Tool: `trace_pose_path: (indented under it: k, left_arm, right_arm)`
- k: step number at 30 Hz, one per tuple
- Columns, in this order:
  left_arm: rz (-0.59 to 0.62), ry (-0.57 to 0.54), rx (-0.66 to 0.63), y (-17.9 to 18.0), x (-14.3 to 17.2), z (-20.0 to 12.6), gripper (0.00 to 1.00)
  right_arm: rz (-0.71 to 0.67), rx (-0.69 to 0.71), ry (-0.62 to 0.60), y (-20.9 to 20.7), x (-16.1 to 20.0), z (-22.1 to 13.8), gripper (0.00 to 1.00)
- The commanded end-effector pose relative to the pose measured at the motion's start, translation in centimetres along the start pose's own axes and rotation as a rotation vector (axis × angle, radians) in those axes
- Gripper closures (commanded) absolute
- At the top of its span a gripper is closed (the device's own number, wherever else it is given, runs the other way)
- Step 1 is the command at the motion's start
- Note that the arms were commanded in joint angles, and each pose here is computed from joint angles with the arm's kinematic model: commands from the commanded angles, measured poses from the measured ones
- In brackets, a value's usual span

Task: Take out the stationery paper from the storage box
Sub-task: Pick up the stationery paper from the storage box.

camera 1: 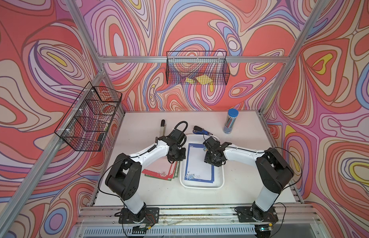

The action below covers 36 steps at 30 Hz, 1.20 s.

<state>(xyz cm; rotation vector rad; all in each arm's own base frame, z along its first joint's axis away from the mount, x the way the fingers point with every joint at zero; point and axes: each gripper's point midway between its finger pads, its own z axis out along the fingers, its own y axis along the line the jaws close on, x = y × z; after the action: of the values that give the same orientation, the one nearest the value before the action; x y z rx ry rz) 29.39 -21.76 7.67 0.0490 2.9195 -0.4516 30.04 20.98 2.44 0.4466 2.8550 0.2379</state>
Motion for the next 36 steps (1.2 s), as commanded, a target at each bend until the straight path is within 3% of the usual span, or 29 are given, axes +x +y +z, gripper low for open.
trace_pose_path:
  k: [1,6,17,36]
  left_arm:
    - [-0.007,0.03,-0.027,0.9,0.8,0.8,0.9]
    - [-0.019,0.024,-0.032,1.1,0.9,0.9,0.89]
    - [-0.022,0.033,-0.029,1.1,1.1,0.9,0.89]
    - [-0.023,0.045,-0.016,0.8,1.1,1.2,0.89]
  right_arm:
    - [0.0,0.092,0.019,-2.0,0.6,1.0,0.46]
    - [-0.027,0.103,-0.004,-2.0,0.0,-0.1,0.46]
    - [-0.022,0.073,0.036,-1.9,1.0,1.1,0.48]
    - [-0.053,-0.138,0.014,2.2,0.2,-2.0,0.76]
